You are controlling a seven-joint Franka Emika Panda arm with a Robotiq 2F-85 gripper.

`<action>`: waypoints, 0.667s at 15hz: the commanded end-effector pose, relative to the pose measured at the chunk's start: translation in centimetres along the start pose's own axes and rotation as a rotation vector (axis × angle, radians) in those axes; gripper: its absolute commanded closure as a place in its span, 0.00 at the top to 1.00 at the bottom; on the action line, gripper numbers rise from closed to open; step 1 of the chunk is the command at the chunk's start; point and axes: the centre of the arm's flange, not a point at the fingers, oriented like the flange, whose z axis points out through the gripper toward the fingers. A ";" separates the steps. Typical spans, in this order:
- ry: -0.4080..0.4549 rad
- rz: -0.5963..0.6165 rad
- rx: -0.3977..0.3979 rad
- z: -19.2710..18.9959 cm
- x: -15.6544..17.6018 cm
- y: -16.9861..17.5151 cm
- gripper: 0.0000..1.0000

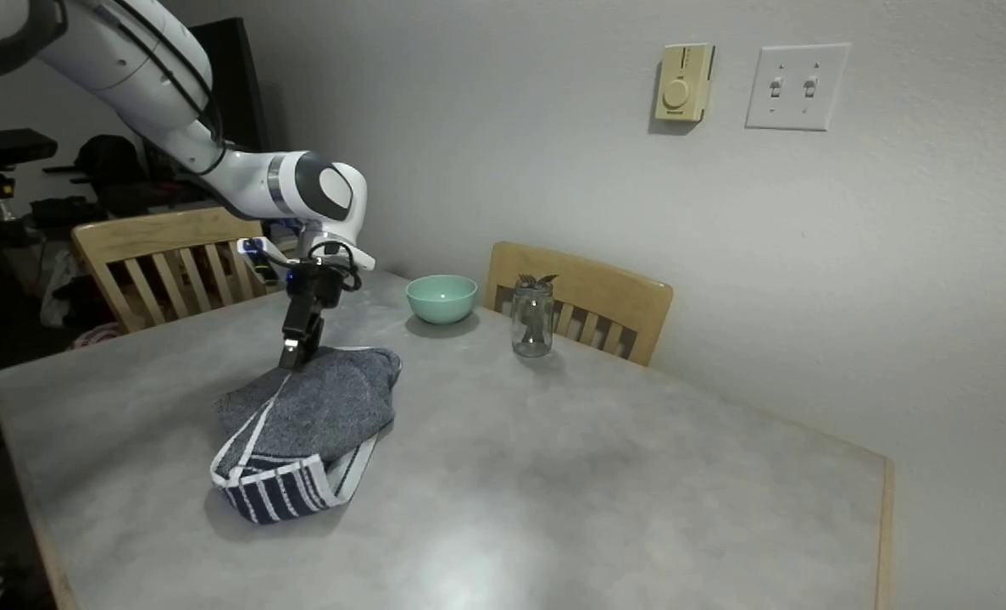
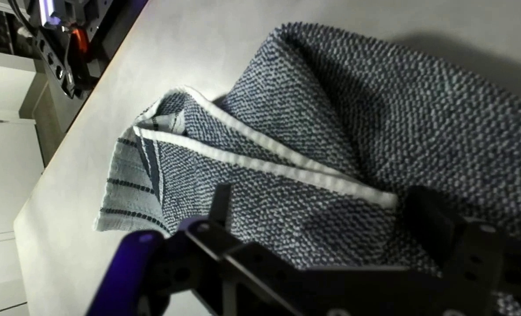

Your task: Unfold the towel once, fold the towel once, flip it over, unfold the towel once

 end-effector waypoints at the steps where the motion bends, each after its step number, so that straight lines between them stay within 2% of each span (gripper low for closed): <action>1: -0.020 0.009 -0.018 0.0 1.1 -0.3 0.73; 8: -0.007 -0.008 -0.035 -0.6 1.1 -0.2 0.24; 10: 0.014 -0.121 -0.046 -0.8 1.0 0.6 0.11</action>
